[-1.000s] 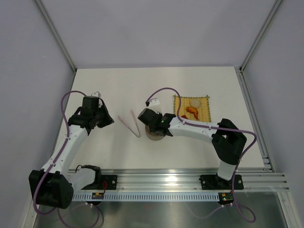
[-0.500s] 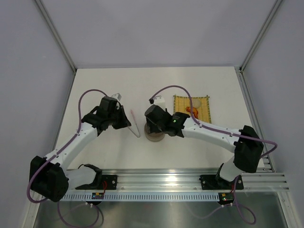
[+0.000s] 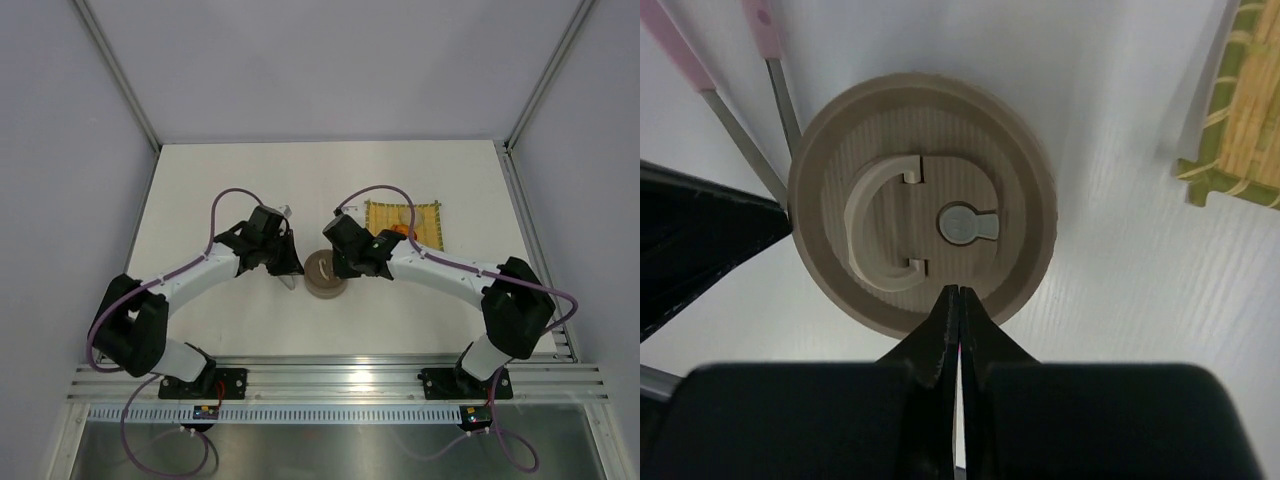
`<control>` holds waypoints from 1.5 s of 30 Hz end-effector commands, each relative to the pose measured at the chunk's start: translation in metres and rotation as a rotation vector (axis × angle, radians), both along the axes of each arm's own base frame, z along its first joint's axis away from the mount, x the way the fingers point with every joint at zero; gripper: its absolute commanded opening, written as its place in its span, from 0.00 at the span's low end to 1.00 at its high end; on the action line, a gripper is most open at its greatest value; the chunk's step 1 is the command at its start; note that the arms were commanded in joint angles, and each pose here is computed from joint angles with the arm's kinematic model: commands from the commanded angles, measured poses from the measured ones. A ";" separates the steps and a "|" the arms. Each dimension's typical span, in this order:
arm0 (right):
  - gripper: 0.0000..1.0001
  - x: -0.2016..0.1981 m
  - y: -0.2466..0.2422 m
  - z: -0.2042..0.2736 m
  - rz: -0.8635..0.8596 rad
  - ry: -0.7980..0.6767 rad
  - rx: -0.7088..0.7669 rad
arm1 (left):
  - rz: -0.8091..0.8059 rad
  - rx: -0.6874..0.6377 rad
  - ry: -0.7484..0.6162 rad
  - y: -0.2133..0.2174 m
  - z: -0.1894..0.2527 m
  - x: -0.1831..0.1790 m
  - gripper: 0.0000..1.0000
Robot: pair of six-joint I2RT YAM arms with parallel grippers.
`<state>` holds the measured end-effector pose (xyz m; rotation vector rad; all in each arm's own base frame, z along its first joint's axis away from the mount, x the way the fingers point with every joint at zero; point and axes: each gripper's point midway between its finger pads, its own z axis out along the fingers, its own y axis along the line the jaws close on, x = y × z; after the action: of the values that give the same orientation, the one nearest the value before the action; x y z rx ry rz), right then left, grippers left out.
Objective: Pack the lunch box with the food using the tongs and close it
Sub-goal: Close the box lid on the packing box.
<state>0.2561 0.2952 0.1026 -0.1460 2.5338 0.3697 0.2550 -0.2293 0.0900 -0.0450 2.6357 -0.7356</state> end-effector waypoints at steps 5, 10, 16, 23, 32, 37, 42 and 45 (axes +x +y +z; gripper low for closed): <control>0.00 -0.005 0.019 -0.045 0.060 0.128 0.007 | -0.033 -0.048 0.023 -0.020 -0.019 0.011 0.00; 0.00 -0.015 0.025 -0.070 0.075 0.198 0.019 | -0.024 0.005 0.060 -0.009 -0.035 0.002 0.00; 0.00 -0.006 0.023 -0.034 0.073 0.110 0.044 | 0.007 0.023 -0.016 0.002 -0.009 0.005 0.00; 0.00 0.019 -0.009 0.023 -0.030 -0.067 0.002 | 0.035 0.072 -0.131 0.017 0.034 0.014 0.00; 0.00 0.031 -0.037 0.004 -0.068 -0.020 -0.061 | -0.023 0.023 -0.142 -0.006 0.047 0.019 0.00; 0.00 0.026 -0.028 -0.029 -0.034 0.057 -0.071 | -0.061 0.015 -0.126 -0.023 0.042 0.017 0.00; 0.00 0.015 -0.025 -0.063 -0.021 0.140 -0.083 | -0.101 0.016 -0.088 -0.037 0.025 0.010 0.00; 0.00 0.012 -0.024 -0.067 -0.021 0.150 -0.076 | -0.117 0.017 -0.061 -0.041 0.012 0.007 0.00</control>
<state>0.2897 0.2788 0.0700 -0.0941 2.5841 0.3271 0.2544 -0.2534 0.0948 0.1022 2.6480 -0.6666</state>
